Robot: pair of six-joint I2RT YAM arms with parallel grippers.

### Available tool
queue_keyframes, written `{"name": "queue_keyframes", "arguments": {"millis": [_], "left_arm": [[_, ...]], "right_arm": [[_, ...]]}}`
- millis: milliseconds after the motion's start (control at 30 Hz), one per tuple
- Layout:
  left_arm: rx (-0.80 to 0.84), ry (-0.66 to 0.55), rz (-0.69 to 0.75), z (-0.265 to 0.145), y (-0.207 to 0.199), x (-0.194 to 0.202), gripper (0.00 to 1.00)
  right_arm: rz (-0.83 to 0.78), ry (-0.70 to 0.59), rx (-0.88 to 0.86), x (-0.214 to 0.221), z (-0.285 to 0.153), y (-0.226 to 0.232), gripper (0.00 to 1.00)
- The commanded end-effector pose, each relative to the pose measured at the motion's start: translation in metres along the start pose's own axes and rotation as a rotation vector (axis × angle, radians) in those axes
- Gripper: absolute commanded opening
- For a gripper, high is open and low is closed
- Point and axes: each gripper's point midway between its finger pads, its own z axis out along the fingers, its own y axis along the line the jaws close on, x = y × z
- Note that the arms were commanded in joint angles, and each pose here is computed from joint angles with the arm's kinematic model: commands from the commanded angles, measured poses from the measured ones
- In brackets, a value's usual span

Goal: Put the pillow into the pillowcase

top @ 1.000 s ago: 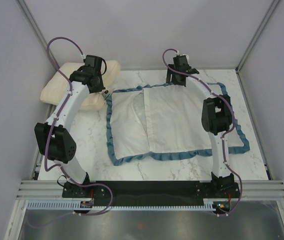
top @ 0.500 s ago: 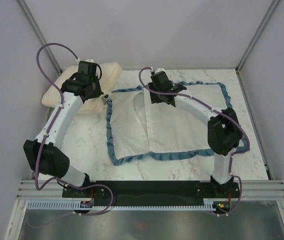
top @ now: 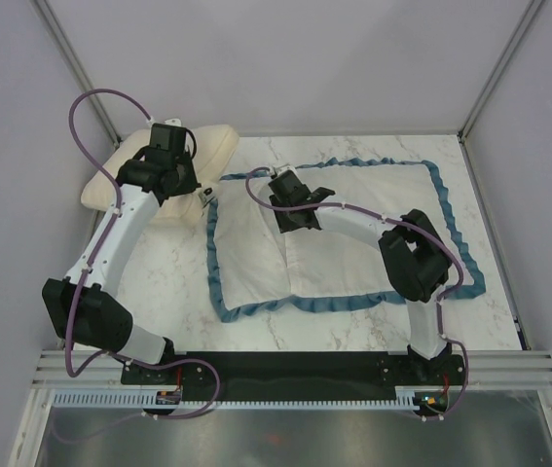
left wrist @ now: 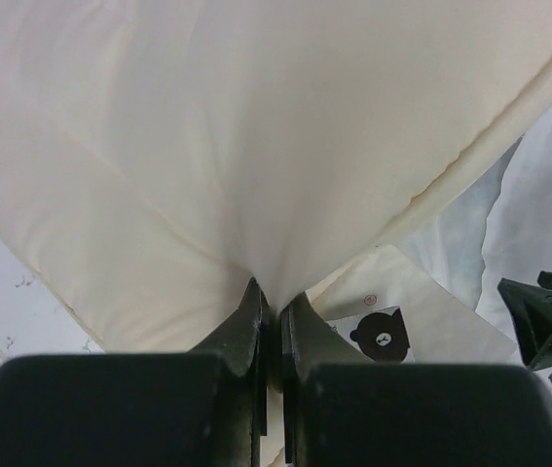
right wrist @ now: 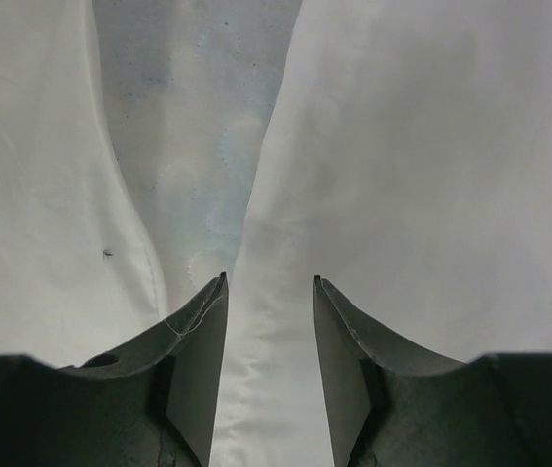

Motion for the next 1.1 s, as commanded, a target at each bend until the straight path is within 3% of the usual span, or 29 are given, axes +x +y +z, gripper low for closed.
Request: {"name": "queue_keyframes", "arguments": {"millis": [0, 367, 433, 467, 567, 733, 933, 1067], "left_arm": [[0.077, -0.128, -0.07, -0.022, -0.014, -0.03, 0.02], [0.097, -0.127, -0.071, -0.023, -0.016, -0.027, 0.02], [0.097, -0.129, -0.07, -0.024, -0.016, -0.027, 0.02], [0.098, -0.128, -0.07, -0.024, -0.017, -0.027, 0.02], [0.102, -0.128, -0.067, -0.024, -0.018, -0.026, 0.02], [0.117, -0.111, -0.046, -0.023, -0.027, -0.019, 0.02], [0.138, -0.087, -0.017, -0.021, -0.041, -0.009, 0.02], [0.159, -0.075, 0.006, -0.022, -0.052, -0.002, 0.02]], "right_arm": [[0.006, -0.005, 0.01, 0.006, 0.012, 0.006, 0.49], [-0.016, 0.051, 0.032, 0.031, 0.034, 0.011, 0.48], [-0.016, 0.059, 0.04, 0.034, 0.037, 0.01, 0.42], [-0.013, 0.056, 0.043, 0.034, 0.037, 0.01, 0.32], [-0.002, 0.028, 0.049, 0.024, 0.031, 0.008, 0.18], [0.022, -0.037, 0.011, 0.003, 0.01, 0.013, 0.04], [0.064, -0.099, -0.03, -0.011, -0.009, 0.015, 0.06], [0.084, -0.109, -0.051, -0.015, -0.013, 0.015, 0.13]]}}
